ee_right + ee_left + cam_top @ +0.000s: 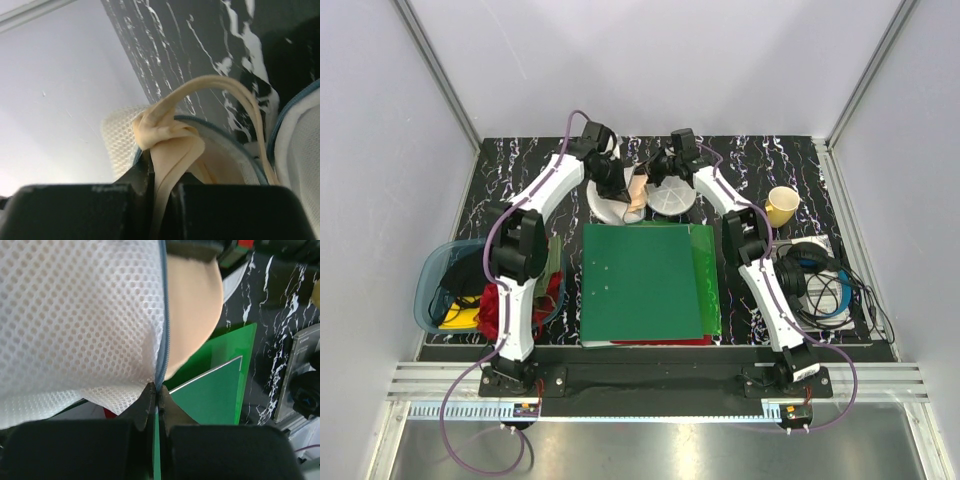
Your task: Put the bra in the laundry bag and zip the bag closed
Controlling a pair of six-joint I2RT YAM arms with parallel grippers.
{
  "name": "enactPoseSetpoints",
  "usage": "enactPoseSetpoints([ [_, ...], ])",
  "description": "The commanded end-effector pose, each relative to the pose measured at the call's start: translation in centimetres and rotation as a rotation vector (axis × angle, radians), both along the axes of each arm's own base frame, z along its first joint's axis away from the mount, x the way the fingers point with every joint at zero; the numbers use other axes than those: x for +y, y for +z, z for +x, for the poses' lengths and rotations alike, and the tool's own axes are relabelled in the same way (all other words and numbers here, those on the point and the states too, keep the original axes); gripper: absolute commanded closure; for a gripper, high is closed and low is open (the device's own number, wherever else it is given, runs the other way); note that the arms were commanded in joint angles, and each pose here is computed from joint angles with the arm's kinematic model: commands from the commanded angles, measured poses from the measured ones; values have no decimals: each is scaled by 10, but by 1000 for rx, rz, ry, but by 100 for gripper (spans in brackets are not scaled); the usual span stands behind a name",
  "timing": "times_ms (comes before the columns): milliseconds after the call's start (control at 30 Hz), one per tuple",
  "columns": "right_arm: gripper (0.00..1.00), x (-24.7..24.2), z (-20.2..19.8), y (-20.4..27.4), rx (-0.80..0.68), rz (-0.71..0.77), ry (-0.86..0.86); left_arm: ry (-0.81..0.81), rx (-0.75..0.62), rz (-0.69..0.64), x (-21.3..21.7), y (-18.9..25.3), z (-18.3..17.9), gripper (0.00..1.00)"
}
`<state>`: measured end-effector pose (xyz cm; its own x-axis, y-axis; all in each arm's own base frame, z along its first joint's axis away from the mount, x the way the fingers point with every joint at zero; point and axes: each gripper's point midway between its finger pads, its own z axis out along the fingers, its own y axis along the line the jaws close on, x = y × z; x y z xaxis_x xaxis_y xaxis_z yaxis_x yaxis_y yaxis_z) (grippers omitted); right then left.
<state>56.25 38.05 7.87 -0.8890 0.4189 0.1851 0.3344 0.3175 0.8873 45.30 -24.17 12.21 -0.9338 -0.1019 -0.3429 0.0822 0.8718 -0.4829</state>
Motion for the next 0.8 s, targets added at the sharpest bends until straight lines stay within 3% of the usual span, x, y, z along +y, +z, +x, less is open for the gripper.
enactPoseSetpoints([
  [0,100,14,24,37,-142,97,-48,-58,-71,-58,1,30,-12,100],
  [67,100,14,27,36,-179,102,-39,-60,-73,-59,4,28,-15,100],
  [100,100,17,24,31,-196,97,-20,-65,-86,-68,7,30,-12,85],
  [133,100,18,21,29,-200,93,-9,-64,-87,-71,8,29,-10,79],
  [167,100,23,16,28,-207,93,6,-64,-99,-77,7,32,-7,60],
  [300,100,34,5,27,-239,85,48,2,-172,-71,23,52,10,35],
  [367,100,35,3,26,-244,79,52,58,-213,-57,37,65,16,35],
  [500,100,36,3,27,-251,73,53,334,-103,8,109,39,27,56],
  [767,100,41,-4,26,-258,64,72,443,84,53,135,-30,40,66],
])
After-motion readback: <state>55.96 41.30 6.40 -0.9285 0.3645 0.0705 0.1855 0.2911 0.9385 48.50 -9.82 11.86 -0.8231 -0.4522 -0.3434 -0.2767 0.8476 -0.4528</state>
